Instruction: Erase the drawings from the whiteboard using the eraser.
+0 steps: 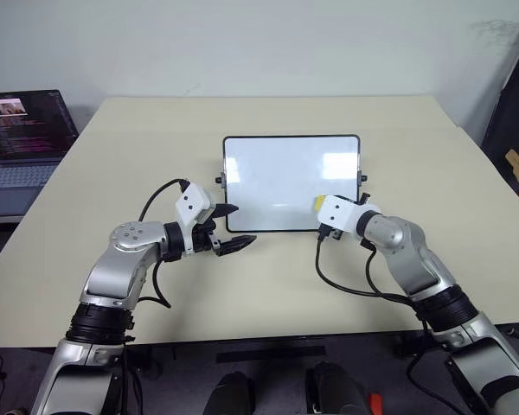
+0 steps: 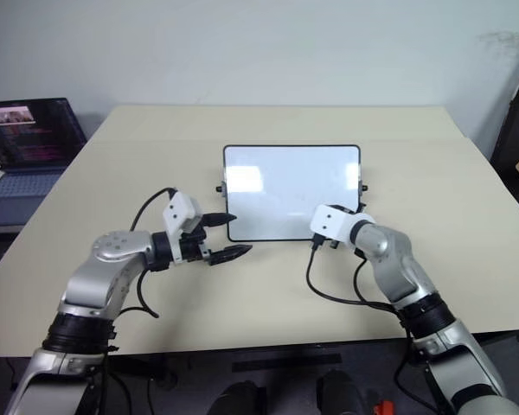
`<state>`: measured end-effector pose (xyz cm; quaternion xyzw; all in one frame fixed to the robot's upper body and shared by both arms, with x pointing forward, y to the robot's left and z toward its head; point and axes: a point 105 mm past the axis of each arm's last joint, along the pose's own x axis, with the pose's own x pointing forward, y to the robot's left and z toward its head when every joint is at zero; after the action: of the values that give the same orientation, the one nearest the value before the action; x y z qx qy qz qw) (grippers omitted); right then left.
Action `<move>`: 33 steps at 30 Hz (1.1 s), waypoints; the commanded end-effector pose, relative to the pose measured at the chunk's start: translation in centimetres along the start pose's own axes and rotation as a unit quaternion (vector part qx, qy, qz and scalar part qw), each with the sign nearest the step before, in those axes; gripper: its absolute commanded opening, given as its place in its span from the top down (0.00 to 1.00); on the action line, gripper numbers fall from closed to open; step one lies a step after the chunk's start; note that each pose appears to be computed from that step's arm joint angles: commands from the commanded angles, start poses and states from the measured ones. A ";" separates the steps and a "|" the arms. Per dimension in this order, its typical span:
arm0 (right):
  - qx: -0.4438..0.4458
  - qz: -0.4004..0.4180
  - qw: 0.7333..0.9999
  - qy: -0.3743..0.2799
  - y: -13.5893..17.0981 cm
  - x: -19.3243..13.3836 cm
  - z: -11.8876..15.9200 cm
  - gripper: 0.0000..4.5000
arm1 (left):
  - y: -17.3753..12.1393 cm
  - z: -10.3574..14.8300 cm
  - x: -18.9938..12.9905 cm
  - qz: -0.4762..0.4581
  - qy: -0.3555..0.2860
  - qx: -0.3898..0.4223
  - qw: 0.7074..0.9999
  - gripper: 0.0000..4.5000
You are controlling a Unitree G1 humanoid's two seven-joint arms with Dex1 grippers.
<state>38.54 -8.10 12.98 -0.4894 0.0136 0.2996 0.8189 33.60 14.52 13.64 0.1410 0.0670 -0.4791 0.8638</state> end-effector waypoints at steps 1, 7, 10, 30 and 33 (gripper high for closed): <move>-0.009 0.001 1.000 -0.022 0.2 1.0 2.0 0.72 | -0.1 0.9 0.1 -0.002 -0.012 0.015 1.000 0.00; -0.017 0.011 0.997 -0.074 0.8 2.5 5.9 0.72 | -0.3 0.7 0.0 0.000 -0.011 0.013 1.000 0.00; -0.023 0.013 0.996 -0.091 1.1 2.9 7.0 0.72 | 0.1 0.4 0.0 0.019 -0.010 0.005 1.000 0.00; -0.030 -0.020 0.998 -0.046 -1.0 -2.1 0.1 0.72 | 0.6 -1.1 0.8 0.032 0.029 0.005 0.999 0.00; 0.000 -0.073 0.993 -0.098 -2.9 -3.6 1.9 0.72 | 0.6 -0.9 0.8 0.032 0.023 0.005 0.999 0.00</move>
<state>37.01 -9.69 13.66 -0.4772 -0.0322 0.3059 0.8232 34.30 14.77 11.46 0.1494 0.1036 -0.4450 0.8769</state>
